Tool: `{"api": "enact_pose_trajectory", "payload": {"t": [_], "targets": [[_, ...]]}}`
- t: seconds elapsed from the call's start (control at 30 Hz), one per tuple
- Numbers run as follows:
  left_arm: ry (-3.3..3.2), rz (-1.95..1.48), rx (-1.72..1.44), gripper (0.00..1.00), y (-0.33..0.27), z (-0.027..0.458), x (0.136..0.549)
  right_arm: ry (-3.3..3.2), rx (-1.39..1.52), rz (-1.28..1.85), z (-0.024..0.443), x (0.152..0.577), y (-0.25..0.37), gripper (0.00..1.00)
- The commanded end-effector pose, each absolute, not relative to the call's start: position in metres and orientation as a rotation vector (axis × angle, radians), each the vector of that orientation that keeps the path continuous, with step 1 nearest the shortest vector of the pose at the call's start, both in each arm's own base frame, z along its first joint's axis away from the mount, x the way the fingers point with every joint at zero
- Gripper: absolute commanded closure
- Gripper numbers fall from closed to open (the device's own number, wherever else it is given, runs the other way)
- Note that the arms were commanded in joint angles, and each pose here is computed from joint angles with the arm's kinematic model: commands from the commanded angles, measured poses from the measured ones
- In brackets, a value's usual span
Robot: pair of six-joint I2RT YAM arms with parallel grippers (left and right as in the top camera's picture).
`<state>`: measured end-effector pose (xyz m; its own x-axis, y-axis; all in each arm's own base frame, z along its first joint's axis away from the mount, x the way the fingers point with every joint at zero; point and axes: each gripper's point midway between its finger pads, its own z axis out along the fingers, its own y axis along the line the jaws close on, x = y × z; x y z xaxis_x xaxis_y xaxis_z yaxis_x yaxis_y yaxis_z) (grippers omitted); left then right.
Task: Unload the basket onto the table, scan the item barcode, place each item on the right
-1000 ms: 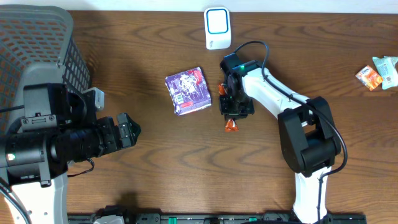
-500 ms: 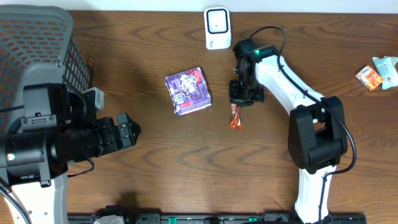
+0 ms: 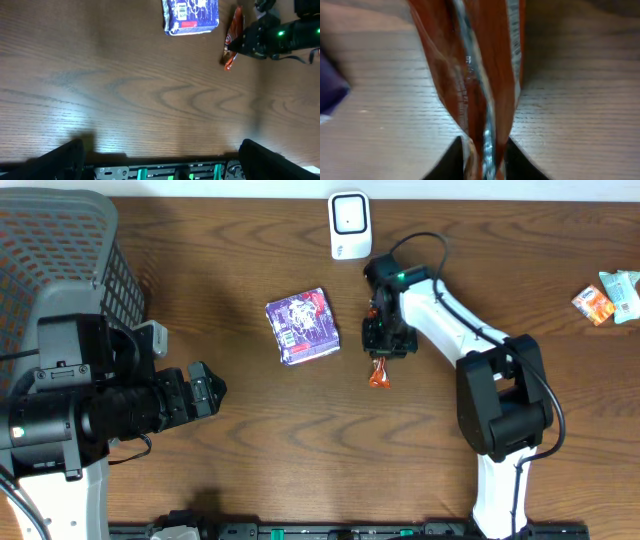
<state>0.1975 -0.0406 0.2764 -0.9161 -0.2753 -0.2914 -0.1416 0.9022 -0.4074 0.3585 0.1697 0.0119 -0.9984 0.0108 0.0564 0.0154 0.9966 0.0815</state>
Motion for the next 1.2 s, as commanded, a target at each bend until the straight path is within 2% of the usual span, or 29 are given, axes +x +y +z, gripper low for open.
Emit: {"api": "enact_pose_trajectory", "payload": {"t": [0.0,0.03,0.13,0.43,0.57,0.63,0.83,0.9,1.03,1.17], "targets": [[2.725,-0.550,-0.306,0.02,-0.041,0.276,0.197,-3.090,-0.050,-0.050,0.007,0.357,0.163,0.96],[2.725,-0.550,-0.306,0.02,-0.041,0.276,0.197,-3.091,-0.050,-0.050,0.007,0.357,0.163,0.99],[2.725,-0.550,-0.306,0.02,-0.041,0.276,0.197,-3.115,-0.050,0.022,0.008,0.361,0.155,0.99],[2.725,-0.550,-0.306,0.02,-0.041,0.276,0.197,-3.173,-0.139,0.483,0.033,0.377,0.107,0.99],[2.725,-0.550,-0.306,0.02,-0.041,0.276,0.197,-3.190,-0.199,0.484,0.031,0.379,0.109,0.98],[2.725,-0.550,-0.306,0.02,-0.041,0.276,0.197,-3.205,-0.187,0.476,0.029,0.381,0.114,0.94],[2.725,-0.550,-0.306,0.02,-0.041,0.276,0.197,-3.258,-0.114,0.466,0.026,0.385,0.137,0.93],[2.725,-0.550,-0.306,0.02,-0.041,0.276,0.197,-3.269,-0.077,0.492,0.024,0.384,0.143,0.89],[2.725,-0.550,-0.306,0.02,-0.041,0.276,0.197,-3.281,-0.013,0.550,0.025,0.381,0.152,0.69],[2.725,-0.550,-0.306,0.02,-0.041,0.276,0.197,-3.269,-0.090,0.577,0.034,0.377,0.148,0.69]]}}
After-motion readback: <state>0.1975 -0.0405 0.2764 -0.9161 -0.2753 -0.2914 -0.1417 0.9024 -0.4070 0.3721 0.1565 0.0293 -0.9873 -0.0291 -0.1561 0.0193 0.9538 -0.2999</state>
